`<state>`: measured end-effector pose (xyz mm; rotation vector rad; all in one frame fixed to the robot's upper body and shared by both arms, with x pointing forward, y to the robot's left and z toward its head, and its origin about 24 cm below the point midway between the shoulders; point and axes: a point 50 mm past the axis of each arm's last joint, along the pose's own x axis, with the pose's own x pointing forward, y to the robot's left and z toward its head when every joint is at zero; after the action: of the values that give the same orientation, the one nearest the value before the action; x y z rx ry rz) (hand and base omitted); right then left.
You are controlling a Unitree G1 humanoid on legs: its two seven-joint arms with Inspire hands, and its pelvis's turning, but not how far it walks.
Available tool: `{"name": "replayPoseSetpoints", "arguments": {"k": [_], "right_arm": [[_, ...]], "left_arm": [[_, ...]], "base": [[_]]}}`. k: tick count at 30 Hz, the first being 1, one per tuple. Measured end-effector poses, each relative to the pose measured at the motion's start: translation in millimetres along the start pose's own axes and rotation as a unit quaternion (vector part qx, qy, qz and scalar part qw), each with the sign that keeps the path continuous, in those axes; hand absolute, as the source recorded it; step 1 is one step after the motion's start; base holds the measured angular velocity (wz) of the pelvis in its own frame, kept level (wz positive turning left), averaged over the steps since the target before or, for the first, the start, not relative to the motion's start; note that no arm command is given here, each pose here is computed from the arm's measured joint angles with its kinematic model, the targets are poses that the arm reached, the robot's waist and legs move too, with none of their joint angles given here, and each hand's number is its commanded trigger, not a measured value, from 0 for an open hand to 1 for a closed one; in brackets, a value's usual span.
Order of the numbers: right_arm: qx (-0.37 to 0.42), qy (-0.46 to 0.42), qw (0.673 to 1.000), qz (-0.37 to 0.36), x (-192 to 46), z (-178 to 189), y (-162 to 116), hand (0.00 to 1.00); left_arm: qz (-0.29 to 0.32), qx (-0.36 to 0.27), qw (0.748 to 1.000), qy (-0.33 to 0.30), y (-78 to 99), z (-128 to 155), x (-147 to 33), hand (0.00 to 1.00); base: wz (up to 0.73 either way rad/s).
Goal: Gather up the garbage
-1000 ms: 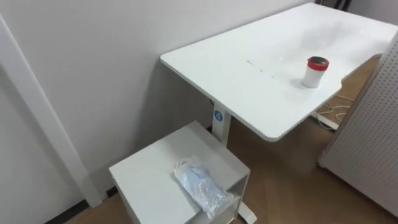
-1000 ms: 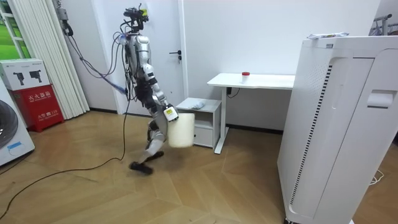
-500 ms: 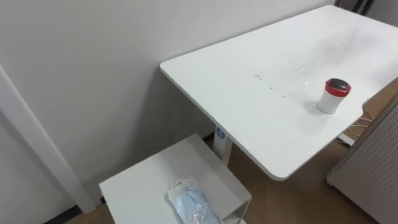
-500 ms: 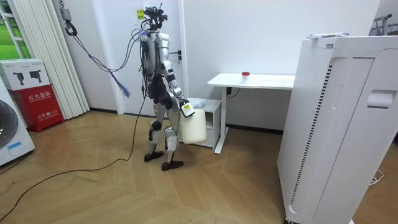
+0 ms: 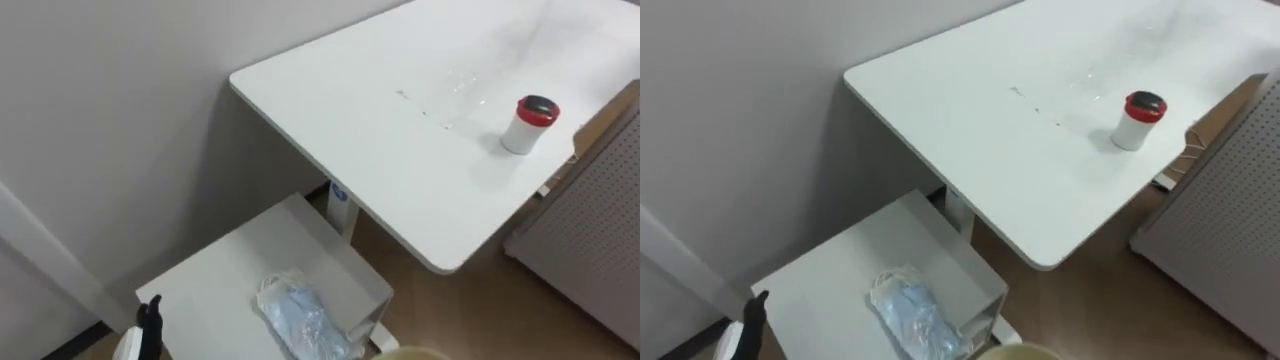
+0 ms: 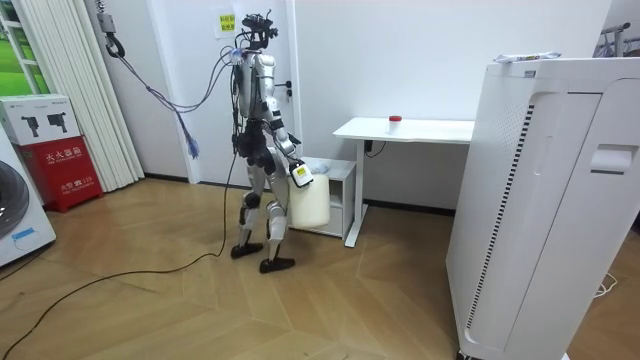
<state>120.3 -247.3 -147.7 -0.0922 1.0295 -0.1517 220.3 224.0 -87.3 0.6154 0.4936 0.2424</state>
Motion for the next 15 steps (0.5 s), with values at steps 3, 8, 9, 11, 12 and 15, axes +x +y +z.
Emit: {"name": "replayPoseSetpoints", "arguments": {"k": [3,8,9,11,12,15], "right_arm": [[0.006,0.000,1.000,-0.012,2.4,7.3,-4.5,1.00],[-0.003,-0.011,1.000,-0.009,5.1,18.5,-3.4,1.00],[-0.007,-0.015,1.000,-0.009,5.4,20.7,-3.7,1.00],[0.002,-0.027,1.000,-0.012,6.4,28.2,-5.4,1.00],[0.004,-0.028,1.000,-0.013,6.4,28.9,-6.2,1.00],[0.017,-0.037,0.999,-0.018,6.6,32.9,-8.6,1.00]], "left_arm": [[-0.010,0.006,0.997,-0.070,-6.4,40.6,14.3,0.00],[-0.006,0.015,0.999,-0.051,-5.2,34.4,16.8,0.00],[-0.001,0.015,0.999,-0.051,-4.5,37.4,19.2,0.00],[0.004,0.013,0.998,-0.061,-6.3,44.1,20.6,0.00],[0.000,0.016,0.998,-0.065,-8.6,46.0,20.4,0.00],[-0.018,0.028,0.996,-0.080,-16.4,49.4,18.3,0.00]], "base": [[0.25],[-0.30],[0.09],[-0.06],[-0.17],[-0.17]]}}
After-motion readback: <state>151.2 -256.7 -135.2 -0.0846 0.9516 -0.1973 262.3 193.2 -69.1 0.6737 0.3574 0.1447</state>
